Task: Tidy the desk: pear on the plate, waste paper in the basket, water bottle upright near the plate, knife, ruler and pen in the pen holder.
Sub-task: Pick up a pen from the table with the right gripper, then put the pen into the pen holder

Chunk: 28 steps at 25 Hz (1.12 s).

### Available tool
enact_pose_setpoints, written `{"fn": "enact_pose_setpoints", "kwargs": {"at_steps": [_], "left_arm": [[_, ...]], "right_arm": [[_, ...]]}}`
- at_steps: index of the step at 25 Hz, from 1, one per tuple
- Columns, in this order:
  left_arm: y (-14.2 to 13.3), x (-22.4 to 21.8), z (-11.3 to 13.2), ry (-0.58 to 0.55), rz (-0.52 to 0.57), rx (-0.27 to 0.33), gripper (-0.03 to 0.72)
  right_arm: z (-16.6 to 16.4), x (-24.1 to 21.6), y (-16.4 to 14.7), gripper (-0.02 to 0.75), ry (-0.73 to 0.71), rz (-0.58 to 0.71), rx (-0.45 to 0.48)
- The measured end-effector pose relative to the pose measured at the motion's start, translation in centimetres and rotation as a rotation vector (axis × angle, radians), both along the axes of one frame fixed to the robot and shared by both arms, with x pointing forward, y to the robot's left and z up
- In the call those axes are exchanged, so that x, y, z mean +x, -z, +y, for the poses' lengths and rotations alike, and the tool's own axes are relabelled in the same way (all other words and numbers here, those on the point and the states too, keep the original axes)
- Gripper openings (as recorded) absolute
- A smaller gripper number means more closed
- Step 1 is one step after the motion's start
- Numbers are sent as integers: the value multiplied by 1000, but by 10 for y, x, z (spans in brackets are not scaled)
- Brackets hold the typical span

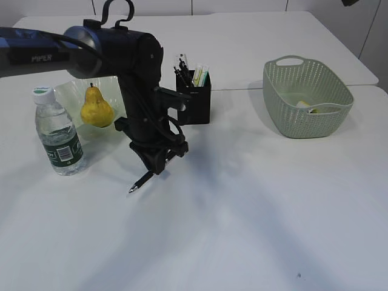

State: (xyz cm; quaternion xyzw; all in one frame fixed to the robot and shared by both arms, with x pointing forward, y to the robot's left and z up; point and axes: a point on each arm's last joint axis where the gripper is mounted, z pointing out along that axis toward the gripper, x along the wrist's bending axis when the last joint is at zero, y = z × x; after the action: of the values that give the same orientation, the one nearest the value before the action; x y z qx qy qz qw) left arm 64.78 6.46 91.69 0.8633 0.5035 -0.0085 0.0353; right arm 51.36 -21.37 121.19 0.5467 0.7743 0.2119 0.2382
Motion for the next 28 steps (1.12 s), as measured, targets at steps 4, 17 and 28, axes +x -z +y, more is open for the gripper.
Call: {"fn": "enact_pose_setpoints", "kwargs": {"at_steps": [4, 17, 28], "left_arm": [[-23, 1, 0, 0, -59, -31, 64], [-126, -6, 4, -5, -361, -198, 64], [-214, -19, 14, -17, -703, -366, 64]], "right_arm": [[0, 0, 0, 297, 1, -1, -2], [0, 0, 0, 297, 1, -1, -2], [-1, 0, 0, 297, 2, -2, -7]]}}
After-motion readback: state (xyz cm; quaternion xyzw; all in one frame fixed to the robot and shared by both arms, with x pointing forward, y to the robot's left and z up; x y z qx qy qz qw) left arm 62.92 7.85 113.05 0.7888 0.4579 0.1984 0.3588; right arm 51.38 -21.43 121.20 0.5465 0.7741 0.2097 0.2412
